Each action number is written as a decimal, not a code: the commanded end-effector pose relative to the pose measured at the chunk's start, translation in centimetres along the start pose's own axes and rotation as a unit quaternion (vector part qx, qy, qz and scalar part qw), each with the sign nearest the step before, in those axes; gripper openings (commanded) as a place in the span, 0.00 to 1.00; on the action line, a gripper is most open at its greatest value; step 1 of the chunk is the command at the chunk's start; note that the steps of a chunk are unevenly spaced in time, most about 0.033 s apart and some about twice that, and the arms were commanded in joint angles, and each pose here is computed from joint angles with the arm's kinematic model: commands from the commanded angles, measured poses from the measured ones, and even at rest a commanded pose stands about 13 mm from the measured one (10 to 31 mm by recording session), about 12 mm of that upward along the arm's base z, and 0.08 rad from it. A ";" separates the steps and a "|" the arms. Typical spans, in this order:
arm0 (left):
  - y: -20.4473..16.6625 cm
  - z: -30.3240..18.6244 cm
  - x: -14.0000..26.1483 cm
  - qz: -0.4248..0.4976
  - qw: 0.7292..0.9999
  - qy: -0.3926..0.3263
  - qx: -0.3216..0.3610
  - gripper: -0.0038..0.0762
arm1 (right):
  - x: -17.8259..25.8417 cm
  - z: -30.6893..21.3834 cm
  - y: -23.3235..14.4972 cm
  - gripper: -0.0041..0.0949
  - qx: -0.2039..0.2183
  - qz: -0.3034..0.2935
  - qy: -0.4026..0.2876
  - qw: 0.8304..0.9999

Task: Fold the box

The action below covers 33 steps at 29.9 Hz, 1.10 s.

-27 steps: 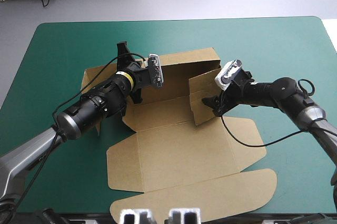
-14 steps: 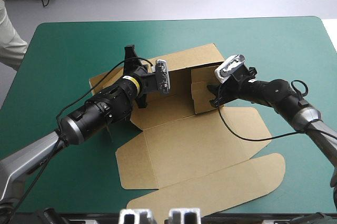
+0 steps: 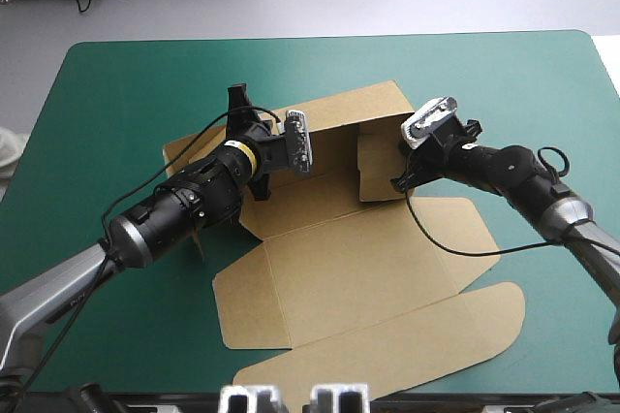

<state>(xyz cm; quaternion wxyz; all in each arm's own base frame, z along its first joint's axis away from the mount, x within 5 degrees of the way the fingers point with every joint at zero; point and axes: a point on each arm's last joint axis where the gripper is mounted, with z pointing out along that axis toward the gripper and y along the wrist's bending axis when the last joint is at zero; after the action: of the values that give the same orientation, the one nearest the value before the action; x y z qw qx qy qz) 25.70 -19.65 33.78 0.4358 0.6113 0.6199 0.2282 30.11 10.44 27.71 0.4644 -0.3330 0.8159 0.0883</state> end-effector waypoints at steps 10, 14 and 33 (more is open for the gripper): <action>1.2 -1.6 -1.4 -0.024 0.998 -0.061 -0.024 0.20 | -1.6 -1.3 0.3 0.02 -0.010 -0.014 -0.026 1.000; 1.2 -1.6 -1.4 -0.022 0.998 -0.061 -0.025 0.20 | -1.6 -1.3 0.3 0.02 -0.012 -0.013 -0.026 1.000; 1.2 -1.6 -1.1 -0.016 0.999 -0.044 -0.024 0.04 | -1.3 -1.8 0.2 0.18 -0.032 0.003 -0.014 0.999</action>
<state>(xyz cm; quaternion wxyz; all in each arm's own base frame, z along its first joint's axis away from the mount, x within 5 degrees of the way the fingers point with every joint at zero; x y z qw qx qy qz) 25.55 -20.06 33.90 0.4471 0.6144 0.6117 0.2200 29.89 10.48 27.62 0.4520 -0.3298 0.8220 0.1061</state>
